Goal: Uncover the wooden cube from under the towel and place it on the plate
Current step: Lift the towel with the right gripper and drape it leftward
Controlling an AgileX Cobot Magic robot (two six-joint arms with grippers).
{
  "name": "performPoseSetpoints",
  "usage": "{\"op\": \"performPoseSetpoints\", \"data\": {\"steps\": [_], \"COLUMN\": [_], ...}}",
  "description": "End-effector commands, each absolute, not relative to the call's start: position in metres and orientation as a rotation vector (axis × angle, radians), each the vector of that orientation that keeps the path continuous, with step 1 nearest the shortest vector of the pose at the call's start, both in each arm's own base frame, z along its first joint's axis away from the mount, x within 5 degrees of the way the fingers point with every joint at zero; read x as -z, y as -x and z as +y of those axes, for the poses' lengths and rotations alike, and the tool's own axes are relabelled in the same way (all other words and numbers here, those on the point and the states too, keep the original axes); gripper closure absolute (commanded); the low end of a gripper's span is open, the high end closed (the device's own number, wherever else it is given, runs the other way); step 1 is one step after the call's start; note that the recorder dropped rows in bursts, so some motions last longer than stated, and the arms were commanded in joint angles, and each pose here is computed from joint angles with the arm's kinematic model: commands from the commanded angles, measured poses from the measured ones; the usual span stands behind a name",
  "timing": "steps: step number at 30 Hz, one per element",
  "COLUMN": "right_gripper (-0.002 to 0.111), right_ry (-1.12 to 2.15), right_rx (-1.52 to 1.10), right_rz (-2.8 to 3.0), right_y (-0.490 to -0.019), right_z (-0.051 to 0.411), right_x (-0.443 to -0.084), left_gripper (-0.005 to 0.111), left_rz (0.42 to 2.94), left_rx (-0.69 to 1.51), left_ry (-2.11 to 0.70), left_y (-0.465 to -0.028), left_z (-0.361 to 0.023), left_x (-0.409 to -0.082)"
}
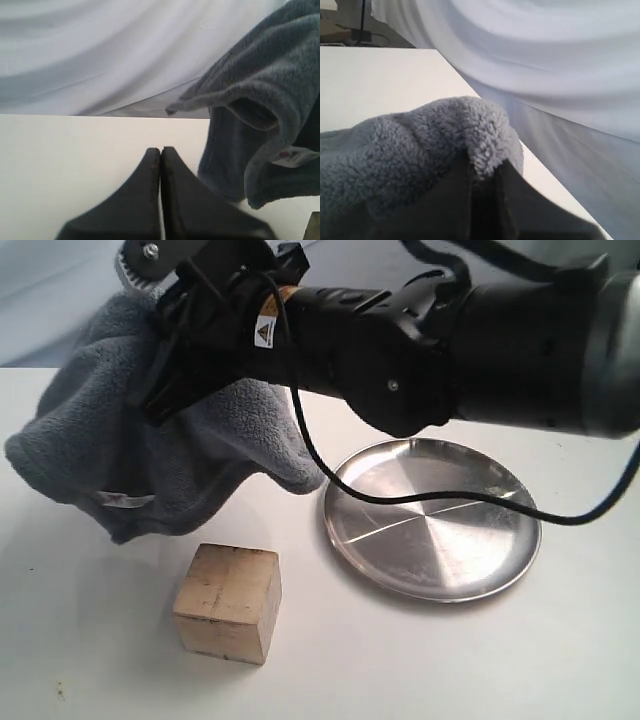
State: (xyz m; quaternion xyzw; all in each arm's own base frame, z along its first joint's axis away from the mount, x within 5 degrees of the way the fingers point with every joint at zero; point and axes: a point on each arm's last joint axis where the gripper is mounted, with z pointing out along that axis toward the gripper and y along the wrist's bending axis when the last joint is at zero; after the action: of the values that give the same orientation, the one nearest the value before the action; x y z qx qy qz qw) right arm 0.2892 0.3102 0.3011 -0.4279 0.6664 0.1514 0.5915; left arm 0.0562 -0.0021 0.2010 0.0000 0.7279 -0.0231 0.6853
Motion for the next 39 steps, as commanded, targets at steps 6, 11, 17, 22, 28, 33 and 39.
{"op": "performPoseSetpoints", "data": {"steps": [6, 11, 17, 22, 28, 33, 39], "right_gripper": [0.108, 0.108, 0.108, 0.108, 0.108, 0.108, 0.108], "right_ry": [0.949, 0.885, 0.861, 0.741, 0.741, 0.773, 0.865], "right_rx": [-0.251, -0.229, -0.246, -0.349, -0.346, -0.343, -0.316], "right_rz": [1.489, 1.575, 1.613, 1.653, 1.711, 1.768, 1.854], "right_y": [-0.332, -0.348, -0.36, -0.367, -0.37, -0.368, -0.363], "right_z": [0.305, 0.299, 0.309, 0.316, 0.316, 0.316, 0.314], "right_x": [-0.257, -0.23, -0.207, -0.207, -0.188, -0.181, -0.175], "left_gripper": [0.105, 0.105, 0.105, 0.105, 0.105, 0.105, 0.105], "left_rz": [1.629, 1.629, 1.629, 1.629, 1.629, 1.629, 1.629], "left_rx": [0.053, 0.053, 0.053, 0.053, 0.053, 0.053, 0.053], "left_ry": [0.0, 0.0, 0.0, 0.0, 0.0, 0.0, 0.0], "left_y": [-0.056, -0.056, -0.056, -0.056, -0.056, -0.056, -0.056], "left_z": [-0.002, -0.002, -0.002, -0.002, -0.002, -0.002, -0.002], "left_x": [-0.2, -0.2, -0.2, -0.2, -0.2, -0.2, -0.2]}}
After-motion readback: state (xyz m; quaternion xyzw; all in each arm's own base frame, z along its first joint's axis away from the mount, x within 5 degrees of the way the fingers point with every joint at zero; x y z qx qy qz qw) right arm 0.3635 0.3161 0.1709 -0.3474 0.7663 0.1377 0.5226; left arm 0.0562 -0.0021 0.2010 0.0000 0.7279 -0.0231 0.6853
